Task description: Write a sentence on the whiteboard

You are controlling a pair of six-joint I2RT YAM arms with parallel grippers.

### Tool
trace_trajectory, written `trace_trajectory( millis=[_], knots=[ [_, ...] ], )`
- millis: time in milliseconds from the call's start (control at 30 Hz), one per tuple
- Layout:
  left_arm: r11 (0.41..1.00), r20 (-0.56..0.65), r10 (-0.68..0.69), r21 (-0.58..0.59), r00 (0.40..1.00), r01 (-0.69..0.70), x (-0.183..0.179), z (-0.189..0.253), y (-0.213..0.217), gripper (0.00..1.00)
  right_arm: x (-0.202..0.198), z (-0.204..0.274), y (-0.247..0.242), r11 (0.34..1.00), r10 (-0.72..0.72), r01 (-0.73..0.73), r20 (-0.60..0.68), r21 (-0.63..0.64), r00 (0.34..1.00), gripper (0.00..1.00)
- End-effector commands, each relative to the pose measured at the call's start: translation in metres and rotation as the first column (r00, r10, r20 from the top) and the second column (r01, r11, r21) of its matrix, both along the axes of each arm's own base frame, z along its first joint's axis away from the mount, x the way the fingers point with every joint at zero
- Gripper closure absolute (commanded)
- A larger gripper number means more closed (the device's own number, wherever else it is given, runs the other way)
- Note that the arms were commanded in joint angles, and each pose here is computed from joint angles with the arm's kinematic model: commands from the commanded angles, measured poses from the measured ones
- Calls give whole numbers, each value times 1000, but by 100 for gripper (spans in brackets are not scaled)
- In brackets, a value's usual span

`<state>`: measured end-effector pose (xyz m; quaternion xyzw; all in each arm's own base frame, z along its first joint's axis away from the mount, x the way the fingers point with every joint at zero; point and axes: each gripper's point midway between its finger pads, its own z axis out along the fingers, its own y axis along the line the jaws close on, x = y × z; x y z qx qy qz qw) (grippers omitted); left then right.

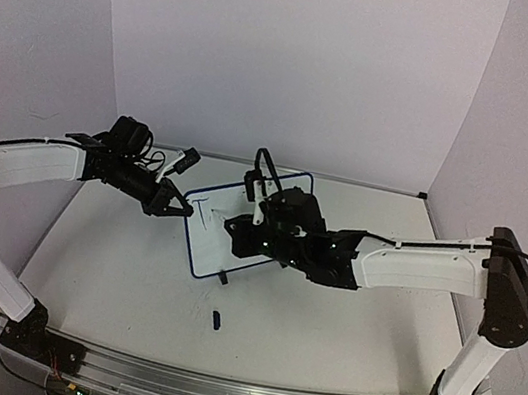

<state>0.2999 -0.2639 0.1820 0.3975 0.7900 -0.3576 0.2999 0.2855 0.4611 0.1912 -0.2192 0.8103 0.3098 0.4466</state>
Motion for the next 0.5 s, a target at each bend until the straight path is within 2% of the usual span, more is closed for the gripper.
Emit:
trace_trajectory(
  millis=[0, 467],
  knots=[
    [999, 16, 14, 30, 1000, -14, -1, 7, 4, 100, 6, 20, 10, 999, -3, 1, 48, 41, 999, 100],
    [999, 20, 12, 29, 1000, -13, -1, 8, 4, 100, -4, -3, 18, 998, 62, -62, -1, 16, 998, 100]
  ],
)
